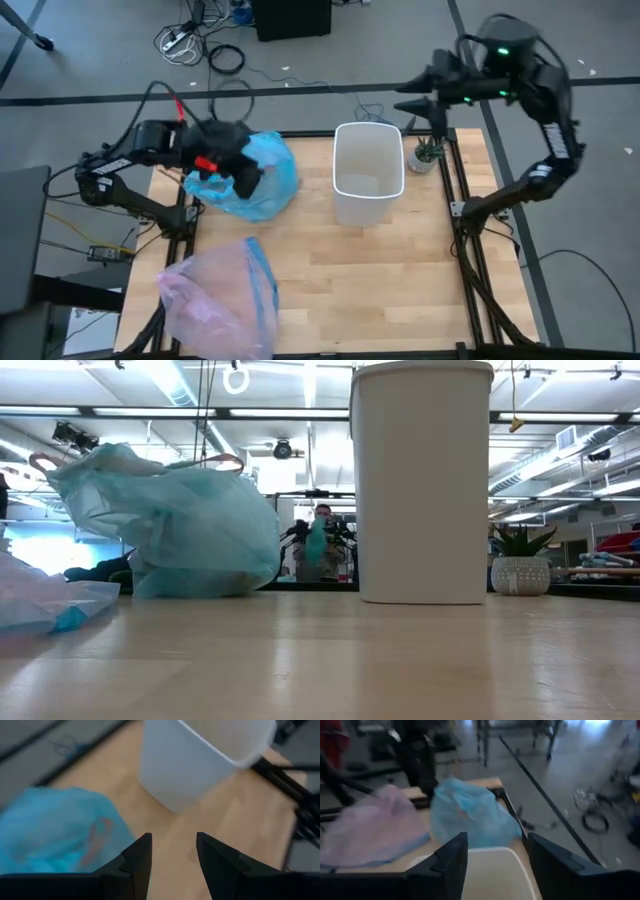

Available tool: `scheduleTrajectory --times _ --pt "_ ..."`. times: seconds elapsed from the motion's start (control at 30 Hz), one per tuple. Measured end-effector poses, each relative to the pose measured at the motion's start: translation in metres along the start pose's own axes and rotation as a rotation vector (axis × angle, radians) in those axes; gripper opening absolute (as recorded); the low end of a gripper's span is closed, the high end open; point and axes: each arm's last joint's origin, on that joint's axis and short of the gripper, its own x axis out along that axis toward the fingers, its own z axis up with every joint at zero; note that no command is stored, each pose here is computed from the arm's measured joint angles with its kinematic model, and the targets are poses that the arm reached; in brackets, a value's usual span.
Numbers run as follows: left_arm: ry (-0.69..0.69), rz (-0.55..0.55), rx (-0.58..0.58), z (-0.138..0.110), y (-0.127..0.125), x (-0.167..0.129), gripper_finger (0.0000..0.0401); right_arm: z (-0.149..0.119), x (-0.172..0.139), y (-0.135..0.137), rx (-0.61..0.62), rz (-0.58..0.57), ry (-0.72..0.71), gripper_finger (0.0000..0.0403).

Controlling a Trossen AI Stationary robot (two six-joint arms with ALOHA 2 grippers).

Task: Place trash/remove bag and relplace
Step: Remove the trash bag from the trash bin, then put the new trash bag into the trash bin

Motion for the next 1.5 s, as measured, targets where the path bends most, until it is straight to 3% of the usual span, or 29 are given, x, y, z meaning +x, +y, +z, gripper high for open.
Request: scheduleTrajectory --times 0.1,0.2,0.37,0.5,0.7,0.83,0.97,1.1,1.23,1.33,1.5 --pt "0.081 -0.082 0.015 -0.010 -0.017 0.003 0.0156 0.005 -0.023 0.015 -0.033 0.039 -0.069 0.0182" --pt "0.269 -0.151 0.013 -0.028 -0.033 0.007 0.0147 0.007 -0.045 0.027 -0.062 0.083 -0.119 0.0181" --pt "0.489 -0.059 0.012 -0.060 -0.065 0.026 0.0133 0.003 -0.074 0.039 -0.085 0.126 -0.138 0.0185" --pt "0.574 0.063 -0.069 -0.084 -0.098 0.057 0.0132 -0.014 -0.082 0.043 -0.069 0.124 -0.026 0.0189" --pt "0.586 0.318 -0.372 -0.130 -0.141 0.102 0.0132 -0.046 -0.076 0.039 0.039 -0.037 0.145 0.0188" --pt "0.564 0.451 -0.509 -0.162 -0.161 0.121 0.0133 -0.062 -0.079 0.041 0.126 -0.065 0.126 0.0187" --pt "0.495 0.556 -0.558 -0.181 -0.168 0.137 0.0152 -0.074 -0.088 0.046 0.213 -0.038 0.024 0.0187" --pt "0.449 0.644 -0.525 -0.189 -0.167 0.150 0.0190 -0.081 -0.092 0.049 0.298 -0.003 -0.114 0.0187" --pt "0.477 0.670 -0.521 -0.209 -0.166 0.174 0.0239 -0.087 -0.082 0.051 0.383 0.060 -0.189 0.0187" --pt "0.481 0.614 -0.545 -0.222 -0.166 0.189 0.0268 -0.095 -0.070 0.053 0.443 0.093 -0.156 0.0187" --pt "0.475 0.559 -0.572 -0.235 -0.163 0.204 0.0282 -0.103 -0.056 0.057 0.552 0.132 -0.089 0.0180"
